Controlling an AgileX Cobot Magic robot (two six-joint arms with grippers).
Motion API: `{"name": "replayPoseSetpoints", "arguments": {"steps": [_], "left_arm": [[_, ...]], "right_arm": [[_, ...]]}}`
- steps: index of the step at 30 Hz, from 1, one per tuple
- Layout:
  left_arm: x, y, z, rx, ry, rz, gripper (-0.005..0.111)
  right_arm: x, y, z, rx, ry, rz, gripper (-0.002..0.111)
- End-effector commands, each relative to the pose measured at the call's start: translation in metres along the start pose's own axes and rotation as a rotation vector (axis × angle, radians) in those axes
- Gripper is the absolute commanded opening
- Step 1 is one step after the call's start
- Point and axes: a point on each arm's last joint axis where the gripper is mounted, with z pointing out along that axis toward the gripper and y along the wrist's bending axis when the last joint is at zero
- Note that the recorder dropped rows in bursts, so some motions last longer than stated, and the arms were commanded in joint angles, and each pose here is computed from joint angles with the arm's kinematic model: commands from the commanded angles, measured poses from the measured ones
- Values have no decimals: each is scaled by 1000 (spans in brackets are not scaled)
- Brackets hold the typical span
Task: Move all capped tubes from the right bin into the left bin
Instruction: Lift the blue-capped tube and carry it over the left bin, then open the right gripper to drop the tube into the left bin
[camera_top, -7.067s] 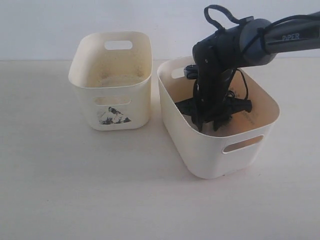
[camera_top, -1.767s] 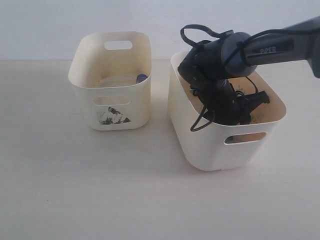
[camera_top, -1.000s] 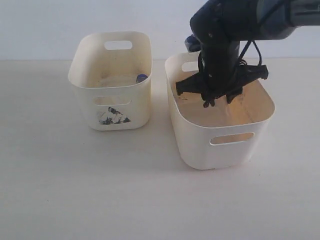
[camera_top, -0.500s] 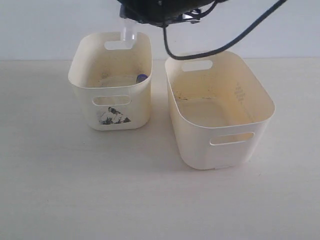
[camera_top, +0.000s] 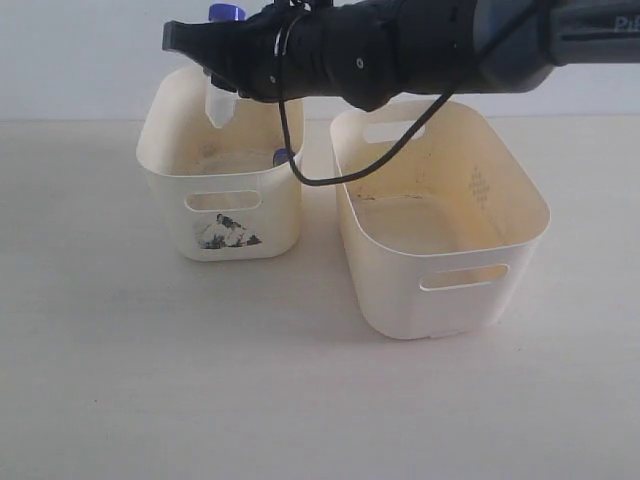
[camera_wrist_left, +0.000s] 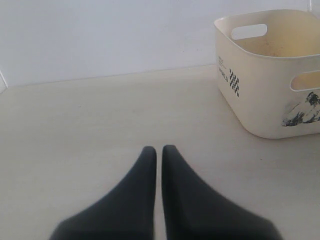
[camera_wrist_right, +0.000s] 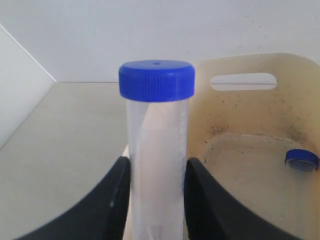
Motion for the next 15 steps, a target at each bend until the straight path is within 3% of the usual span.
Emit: {"name": "replayPoseSetpoints", "arguments": {"steps": [1,3,4,6,9,15], "left_arm": [[-3,0,-1,1,-21,-18,4],[-3,0,-1,1,-21,-18,4],[-3,0,-1,1,-21,-18,4],[-3,0,-1,1,-21,-18,4],[-3,0,-1,1,-21,-18,4],[-3,0,-1,1,-21,-18,4]], "right_arm": [[-2,2,0,-22,-37,-22,50],[-3,2,0,-27,-46,-22,75],[-3,2,0,-28,-48,-22,82],[-3,2,0,-29,-49,-22,83],[-5,3,-2,-26,-44,-22,73],[-19,1,-28,50,57,-150,33]]}}
